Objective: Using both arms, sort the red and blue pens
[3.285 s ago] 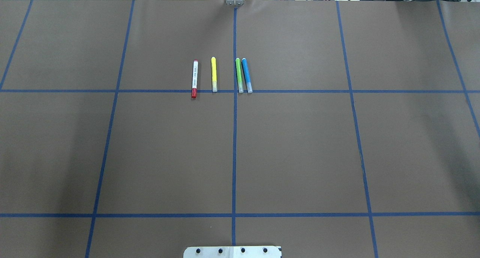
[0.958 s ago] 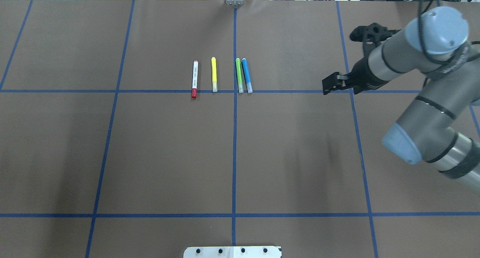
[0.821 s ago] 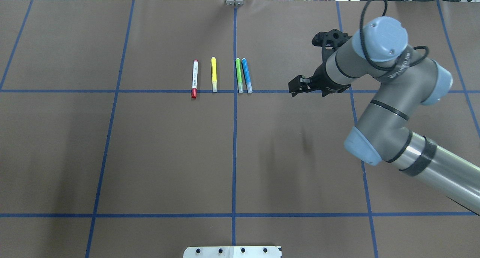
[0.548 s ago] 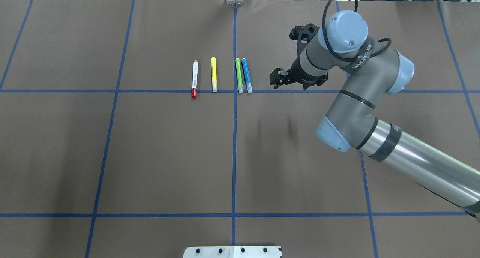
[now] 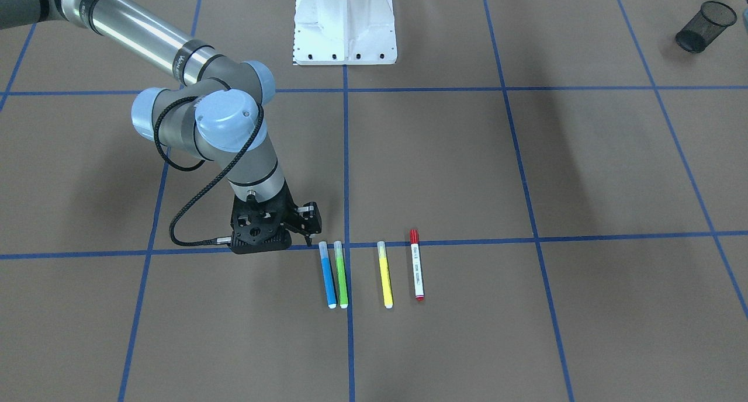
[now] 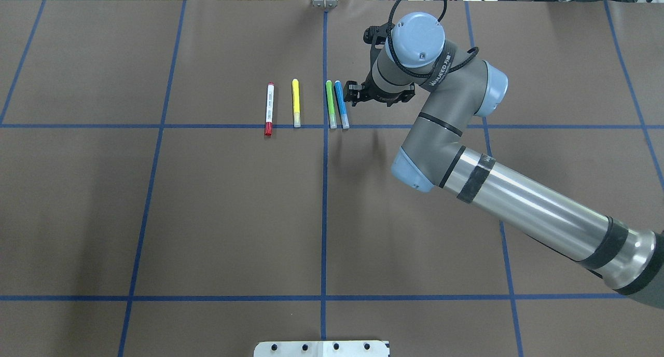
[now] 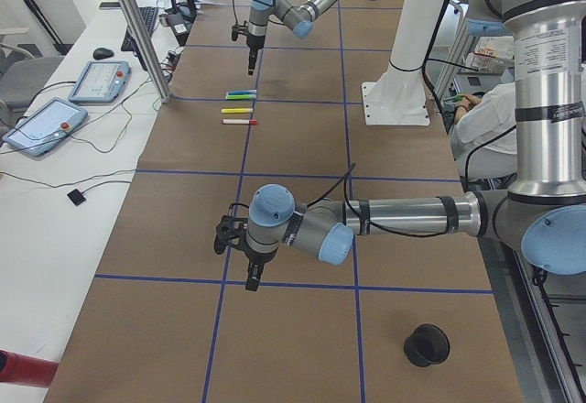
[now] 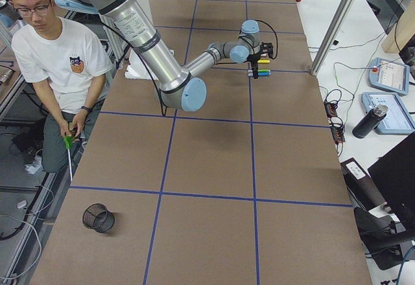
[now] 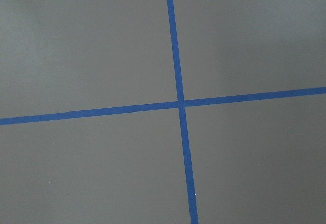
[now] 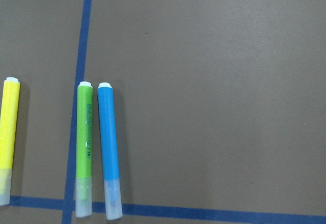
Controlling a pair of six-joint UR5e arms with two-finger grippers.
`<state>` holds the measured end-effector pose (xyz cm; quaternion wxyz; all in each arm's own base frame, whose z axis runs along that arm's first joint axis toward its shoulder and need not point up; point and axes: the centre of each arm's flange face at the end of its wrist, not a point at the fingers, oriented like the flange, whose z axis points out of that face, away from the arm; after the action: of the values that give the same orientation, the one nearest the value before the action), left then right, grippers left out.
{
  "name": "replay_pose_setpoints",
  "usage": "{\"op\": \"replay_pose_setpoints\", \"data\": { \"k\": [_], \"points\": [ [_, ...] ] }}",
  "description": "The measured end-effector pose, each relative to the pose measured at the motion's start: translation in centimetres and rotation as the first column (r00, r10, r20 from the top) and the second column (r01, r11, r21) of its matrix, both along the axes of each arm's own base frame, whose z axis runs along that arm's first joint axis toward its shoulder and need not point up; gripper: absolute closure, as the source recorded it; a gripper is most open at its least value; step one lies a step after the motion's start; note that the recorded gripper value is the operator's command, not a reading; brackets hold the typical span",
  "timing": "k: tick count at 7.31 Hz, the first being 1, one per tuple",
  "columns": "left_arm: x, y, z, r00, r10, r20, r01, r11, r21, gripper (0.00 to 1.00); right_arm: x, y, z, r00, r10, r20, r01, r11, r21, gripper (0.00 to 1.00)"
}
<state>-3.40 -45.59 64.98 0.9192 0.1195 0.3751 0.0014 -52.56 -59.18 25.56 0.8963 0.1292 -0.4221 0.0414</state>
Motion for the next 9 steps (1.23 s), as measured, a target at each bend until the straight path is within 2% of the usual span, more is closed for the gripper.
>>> {"op": "replay_pose_setpoints", "data": {
  "k": [3,6,9],
  "points": [
    [0.0,0.1,0.1,1.0,0.0,0.0,0.0,1.0,-0.001,0.0,-3.2,-2.1,-1.1,0.999,0.037,0.019,-0.037,0.999,-0.023,0.28],
    [-0.1,0.1,0.0,1.0,-0.001,0.0,0.001,1.0,0.0,0.0,-4.8,-2.0,-0.8,1.0,0.028,0.007,-0.028,0.999,-0.036,0.34],
    [0.0,0.1,-0.1,1.0,0.0,0.0,0.0,1.0,0.002,0.0,-6.1,-1.5,0.1,1.0,0.013,-0.007,-0.013,0.999,-0.031,0.43]
  ]
}}
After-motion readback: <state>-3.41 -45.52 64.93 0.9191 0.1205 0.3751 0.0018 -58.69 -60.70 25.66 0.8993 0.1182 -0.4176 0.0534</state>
